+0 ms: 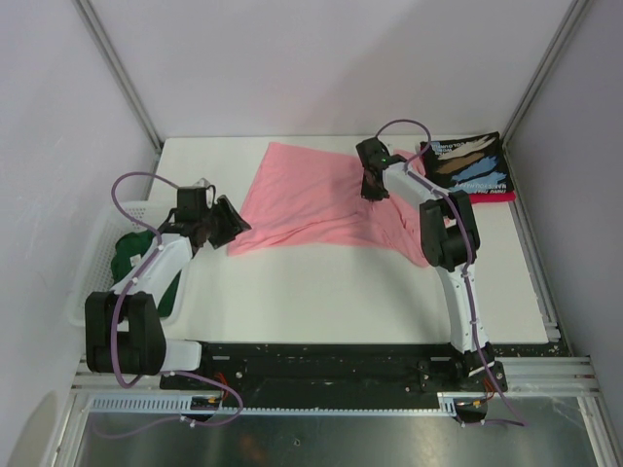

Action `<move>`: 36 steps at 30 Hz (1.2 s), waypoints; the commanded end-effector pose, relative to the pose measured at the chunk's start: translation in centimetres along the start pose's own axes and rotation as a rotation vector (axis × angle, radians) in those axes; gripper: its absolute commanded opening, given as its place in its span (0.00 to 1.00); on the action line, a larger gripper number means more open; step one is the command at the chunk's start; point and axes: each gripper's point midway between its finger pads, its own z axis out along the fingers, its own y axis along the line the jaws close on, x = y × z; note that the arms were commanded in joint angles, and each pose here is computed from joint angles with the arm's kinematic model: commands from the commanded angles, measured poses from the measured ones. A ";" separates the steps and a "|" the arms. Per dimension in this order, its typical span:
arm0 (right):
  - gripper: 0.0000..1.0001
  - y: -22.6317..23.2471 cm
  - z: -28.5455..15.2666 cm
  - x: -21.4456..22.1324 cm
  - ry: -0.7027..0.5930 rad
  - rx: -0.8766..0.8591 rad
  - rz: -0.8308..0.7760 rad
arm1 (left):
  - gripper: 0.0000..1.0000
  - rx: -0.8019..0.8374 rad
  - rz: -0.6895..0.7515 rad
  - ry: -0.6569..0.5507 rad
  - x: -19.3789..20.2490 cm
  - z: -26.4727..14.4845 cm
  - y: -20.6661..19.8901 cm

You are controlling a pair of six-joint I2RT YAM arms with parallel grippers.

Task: Fold and stack the t-shirts
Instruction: Flatten out the tshirt

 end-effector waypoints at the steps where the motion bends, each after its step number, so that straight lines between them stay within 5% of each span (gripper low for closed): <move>1: 0.01 0.4 -2.2 -3.1 -0.075 -0.004 0.008 | 0.59 0.028 0.041 -0.019 -0.6 -0.2 -0.8; 9: 0.00 0.5 -6.8 -4.7 -0.118 -0.059 0.017 | 0.58 -0.039 -0.002 -0.036 -0.6 0.3 0.6; 19: 0.00 0.3 -10.4 -1.6 -0.079 -0.152 0.015 | 0.58 -0.125 -0.063 -0.027 0.4 1.3 2.6; 36: 0.00 -2.3 -19.3 13.9 0.052 -0.339 0.004 | 0.45 -0.356 -0.156 -0.093 1.4 2.5 5.8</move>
